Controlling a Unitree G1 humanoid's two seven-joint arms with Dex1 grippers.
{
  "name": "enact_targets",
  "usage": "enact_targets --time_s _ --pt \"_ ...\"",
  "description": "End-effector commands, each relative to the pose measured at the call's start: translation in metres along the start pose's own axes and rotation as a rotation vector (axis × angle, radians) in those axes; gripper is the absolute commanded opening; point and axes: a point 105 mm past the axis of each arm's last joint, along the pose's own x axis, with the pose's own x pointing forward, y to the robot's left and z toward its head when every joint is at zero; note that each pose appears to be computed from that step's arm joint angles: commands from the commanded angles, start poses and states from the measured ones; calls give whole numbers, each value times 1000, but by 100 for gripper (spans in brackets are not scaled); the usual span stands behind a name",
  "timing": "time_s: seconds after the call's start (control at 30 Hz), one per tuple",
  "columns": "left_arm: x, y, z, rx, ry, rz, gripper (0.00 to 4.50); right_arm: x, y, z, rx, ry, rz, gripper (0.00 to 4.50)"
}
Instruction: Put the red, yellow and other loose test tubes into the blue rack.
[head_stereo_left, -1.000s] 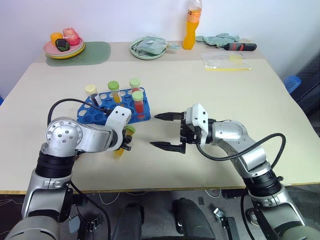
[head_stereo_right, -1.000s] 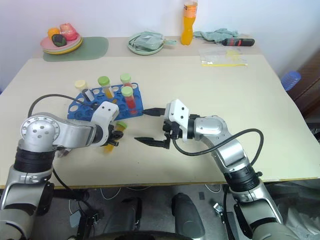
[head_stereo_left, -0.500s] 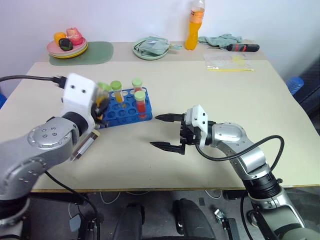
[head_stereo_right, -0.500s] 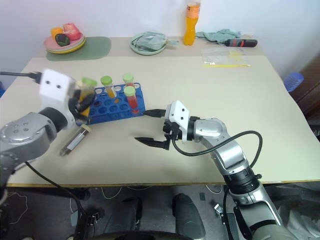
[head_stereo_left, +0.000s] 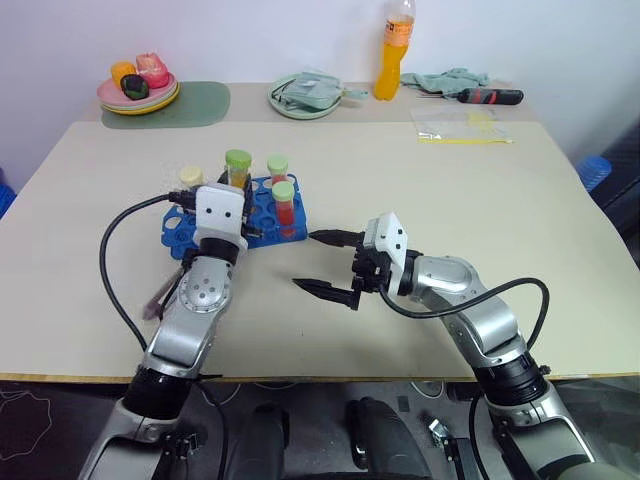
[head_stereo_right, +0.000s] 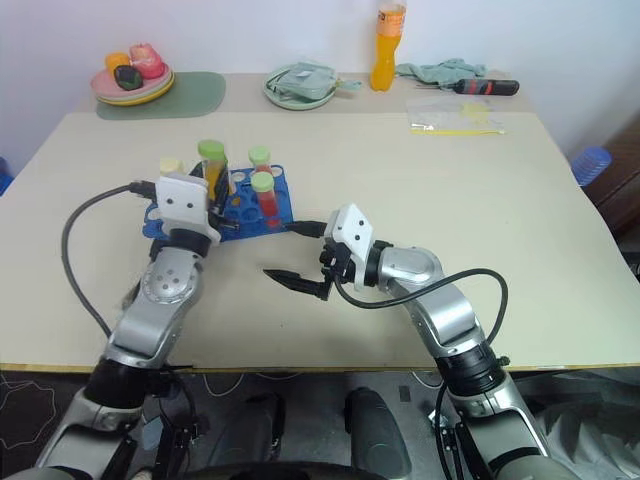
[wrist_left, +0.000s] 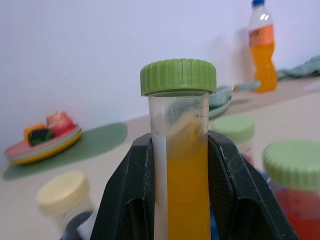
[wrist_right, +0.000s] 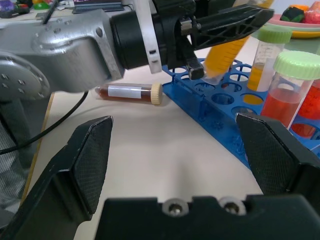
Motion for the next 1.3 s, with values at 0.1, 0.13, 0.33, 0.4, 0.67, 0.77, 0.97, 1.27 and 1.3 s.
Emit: enact_targets --time_s 0.1,0.13,0.33,0.4,0.67,0.77,0.97,1.27,1.3 --pt "7 2 1 -18 -67 2 85 -2 2 14 -34 -42 -20 435" --pt "8 1 -2 -26 -64 0 85 -2 2 14 -35 -42 -23 435" --pt "7 -4 -12 -81 -65 -3 85 -3 0 16 -38 -44 -32 435" --pt "6 -6 -15 -98 -75 -5 85 -3 -1 16 -39 -44 -31 435" --pt "4 -4 -21 -112 -113 37 85 -2 -2 17 -46 -44 -27 435" --pt "3 -4 -23 -114 -125 39 85 -2 -2 18 -48 -44 -27 435" --pt "-1 -3 -29 -134 -143 67 85 -1 -2 19 -49 -47 -26 435" --pt "0 1 -29 -160 -137 81 267 1 0 21 -43 -55 -20 435" --pt "0 4 -24 -168 -150 88 327 2 1 21 -43 -57 -19 435"
